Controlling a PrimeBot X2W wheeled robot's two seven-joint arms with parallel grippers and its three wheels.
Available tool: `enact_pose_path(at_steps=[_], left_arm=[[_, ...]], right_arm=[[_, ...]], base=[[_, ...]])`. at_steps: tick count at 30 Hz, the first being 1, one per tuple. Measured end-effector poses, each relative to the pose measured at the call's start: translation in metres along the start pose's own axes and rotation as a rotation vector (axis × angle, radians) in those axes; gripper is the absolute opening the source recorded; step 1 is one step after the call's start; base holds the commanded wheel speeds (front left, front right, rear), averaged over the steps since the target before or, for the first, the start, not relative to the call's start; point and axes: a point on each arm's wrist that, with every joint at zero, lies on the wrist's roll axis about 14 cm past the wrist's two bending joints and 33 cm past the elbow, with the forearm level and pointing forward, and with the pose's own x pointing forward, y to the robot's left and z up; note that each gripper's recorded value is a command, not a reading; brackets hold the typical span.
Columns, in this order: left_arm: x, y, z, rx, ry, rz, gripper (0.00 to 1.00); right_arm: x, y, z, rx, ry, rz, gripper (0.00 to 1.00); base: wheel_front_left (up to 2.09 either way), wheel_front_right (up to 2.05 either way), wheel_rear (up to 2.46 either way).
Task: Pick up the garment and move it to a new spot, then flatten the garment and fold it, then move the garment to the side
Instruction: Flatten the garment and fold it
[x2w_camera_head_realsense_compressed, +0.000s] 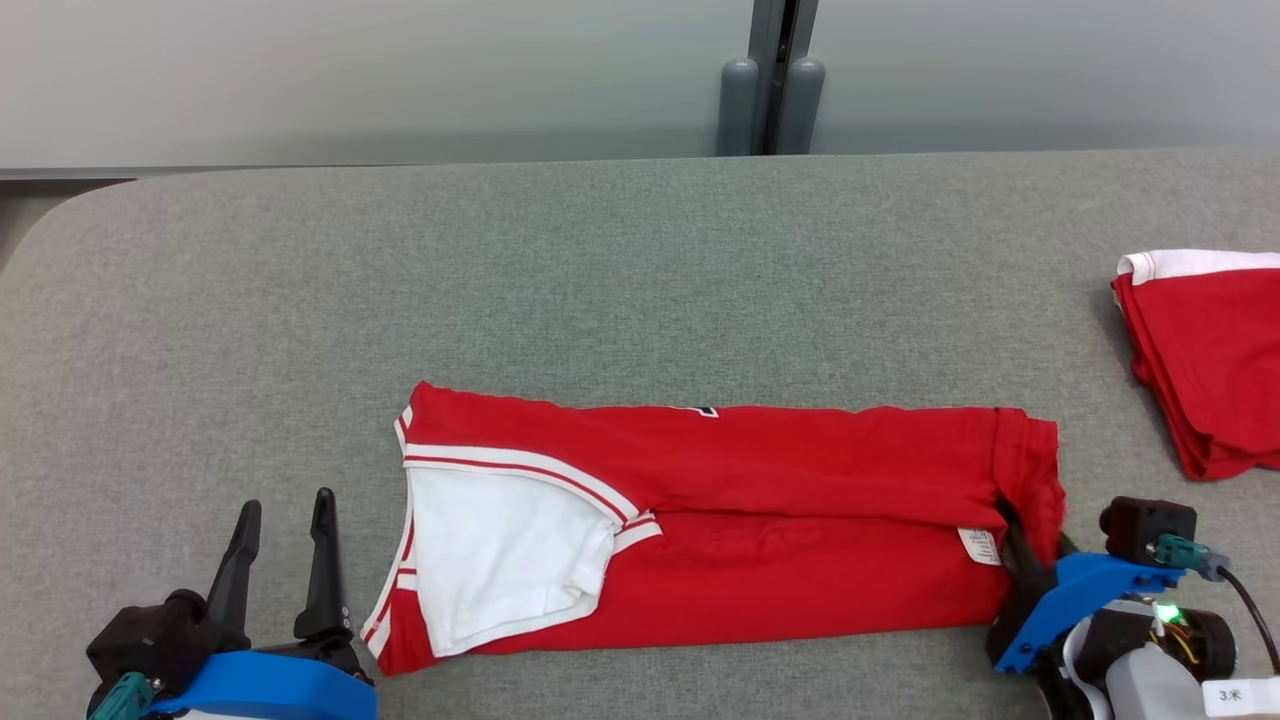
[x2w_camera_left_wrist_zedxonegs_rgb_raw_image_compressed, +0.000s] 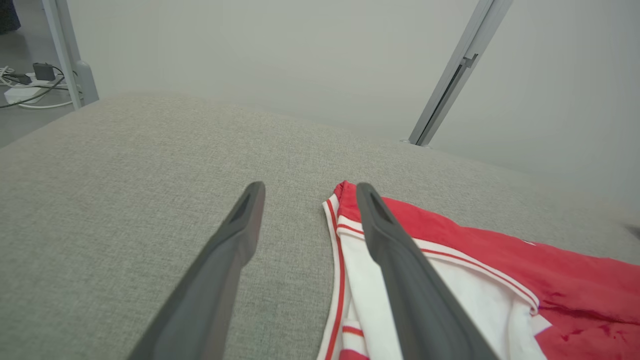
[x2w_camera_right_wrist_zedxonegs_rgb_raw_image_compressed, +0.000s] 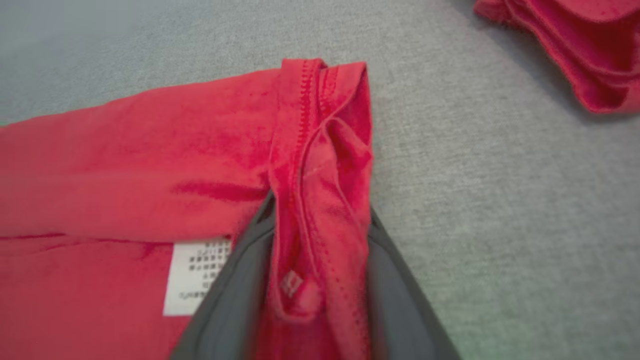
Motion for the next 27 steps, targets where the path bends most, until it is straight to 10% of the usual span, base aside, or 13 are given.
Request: enact_pose_path(at_steps=[18,27], left_arm=[[0.026,-0.05,-0.01,0.006,0.019,-0.144,1.0],[0.025,-0.046,-0.002,0.007,-0.002,-0.135,1.0]], right_arm=[[-0.057,-0.104,0.084,0.058,-0.289,-0.233,0.0],[-0.042,0.008,0.108,0.1,-0.316,0.076,0.0]], base=[[0.0,0.0,0.0],[0.0,0.0,0.0]])
